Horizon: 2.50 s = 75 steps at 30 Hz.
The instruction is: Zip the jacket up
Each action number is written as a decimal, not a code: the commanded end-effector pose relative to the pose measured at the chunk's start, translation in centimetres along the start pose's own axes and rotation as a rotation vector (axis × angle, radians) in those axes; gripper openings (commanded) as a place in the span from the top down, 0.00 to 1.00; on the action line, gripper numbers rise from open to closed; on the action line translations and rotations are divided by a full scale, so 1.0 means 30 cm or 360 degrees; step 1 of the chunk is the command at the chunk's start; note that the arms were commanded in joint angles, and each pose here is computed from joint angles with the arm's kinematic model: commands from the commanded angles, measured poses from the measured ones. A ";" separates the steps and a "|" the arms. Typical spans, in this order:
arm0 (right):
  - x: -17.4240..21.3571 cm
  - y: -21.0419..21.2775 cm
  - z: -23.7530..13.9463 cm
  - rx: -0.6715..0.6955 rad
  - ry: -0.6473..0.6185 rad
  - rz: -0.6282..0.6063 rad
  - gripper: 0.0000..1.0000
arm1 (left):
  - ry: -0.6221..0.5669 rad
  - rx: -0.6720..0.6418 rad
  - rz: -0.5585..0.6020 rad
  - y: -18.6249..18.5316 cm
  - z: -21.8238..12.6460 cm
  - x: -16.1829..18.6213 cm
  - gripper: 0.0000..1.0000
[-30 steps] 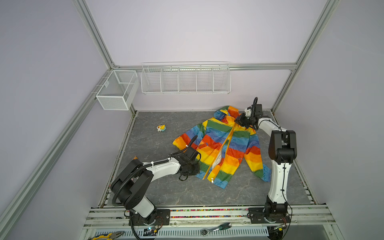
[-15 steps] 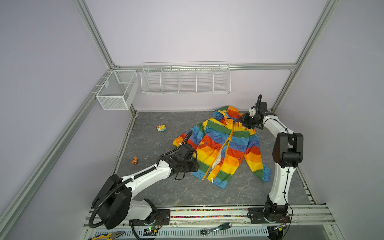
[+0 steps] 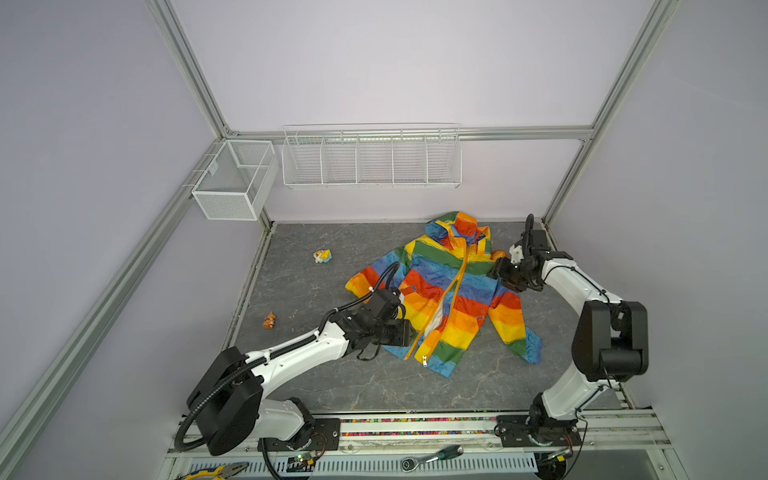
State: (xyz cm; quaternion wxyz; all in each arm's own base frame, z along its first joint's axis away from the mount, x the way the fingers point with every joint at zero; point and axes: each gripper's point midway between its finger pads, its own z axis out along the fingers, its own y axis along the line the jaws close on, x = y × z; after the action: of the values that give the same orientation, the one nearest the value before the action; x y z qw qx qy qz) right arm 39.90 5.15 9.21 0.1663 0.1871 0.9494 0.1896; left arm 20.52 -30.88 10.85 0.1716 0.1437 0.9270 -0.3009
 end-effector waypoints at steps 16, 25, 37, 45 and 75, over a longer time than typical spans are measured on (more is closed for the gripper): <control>0.043 -0.101 0.229 0.0102 0.0217 0.0110 0.72 | 0.0114 -0.0012 0.0202 -0.140 0.262 -0.102 0.54; -0.027 -0.151 0.204 0.0193 0.0176 0.0139 0.92 | 0.0121 -0.0042 0.0202 -0.160 0.338 -0.179 0.57; -0.044 -0.072 0.016 0.0094 0.0026 0.0084 0.53 | 0.0163 -0.0010 0.0240 -0.209 0.416 -0.271 0.62; 0.066 0.051 -0.184 -0.0028 -0.0084 -0.0056 0.65 | 0.0184 0.0054 0.0221 -0.222 0.462 -0.285 0.79; 0.533 0.209 0.108 -0.0039 0.0304 -0.0271 0.92 | -0.0245 -0.0109 -0.0013 -0.048 0.002 -0.300 0.77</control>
State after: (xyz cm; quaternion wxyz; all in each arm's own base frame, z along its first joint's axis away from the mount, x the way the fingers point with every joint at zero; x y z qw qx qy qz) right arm 29.50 18.59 6.99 0.1055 0.0762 0.9656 0.2251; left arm 28.24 -34.83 14.23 0.2202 0.1276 0.9240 -0.2854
